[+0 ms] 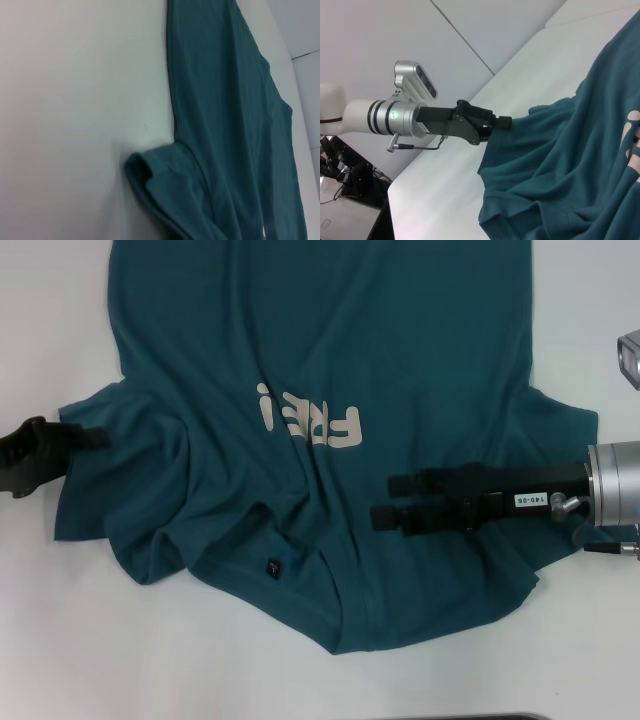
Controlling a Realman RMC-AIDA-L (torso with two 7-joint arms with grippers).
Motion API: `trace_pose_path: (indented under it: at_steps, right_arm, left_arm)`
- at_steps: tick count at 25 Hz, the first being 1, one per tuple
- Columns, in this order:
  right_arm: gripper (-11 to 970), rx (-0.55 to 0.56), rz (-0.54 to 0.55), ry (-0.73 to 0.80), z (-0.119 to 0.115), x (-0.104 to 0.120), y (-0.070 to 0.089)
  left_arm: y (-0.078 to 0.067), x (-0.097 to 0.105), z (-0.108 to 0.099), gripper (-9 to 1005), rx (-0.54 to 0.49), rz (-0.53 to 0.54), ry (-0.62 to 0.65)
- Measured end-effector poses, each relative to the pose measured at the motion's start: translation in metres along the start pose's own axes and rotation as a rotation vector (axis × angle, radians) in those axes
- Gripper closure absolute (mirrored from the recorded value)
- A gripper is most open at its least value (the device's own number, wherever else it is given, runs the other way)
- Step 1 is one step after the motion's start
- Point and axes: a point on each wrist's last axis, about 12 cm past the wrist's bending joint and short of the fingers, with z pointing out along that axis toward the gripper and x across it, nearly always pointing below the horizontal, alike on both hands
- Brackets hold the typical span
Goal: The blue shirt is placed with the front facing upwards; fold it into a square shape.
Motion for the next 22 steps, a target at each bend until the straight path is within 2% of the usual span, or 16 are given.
trace_pose_path:
  at_steps: [5, 10, 14, 22]
  right_arm:
    - [56, 0.001, 0.006, 0.000, 0.000, 0.000, 0.000]
    - [57, 0.002, 0.006, -0.002, 0.000, -0.001, 0.000]
    - [58, 0.004, 0.005, -0.002, 0.000, -0.001, 0.000]
    - [59, 0.005, 0.006, -0.003, -0.001, -0.001, -0.001]
  left_arm:
    - [0.003, 0.002, -0.002, 838, -0.007, -0.003, 0.004]
    - [0.005, 0.004, -0.006, 914, -0.017, 0.011, 0.026]
    - [0.011, 0.001, -0.016, 975, -0.033, 0.000, 0.011]
    - [0.023, -0.010, -0.046, 971, -0.085, -0.020, -0.049]
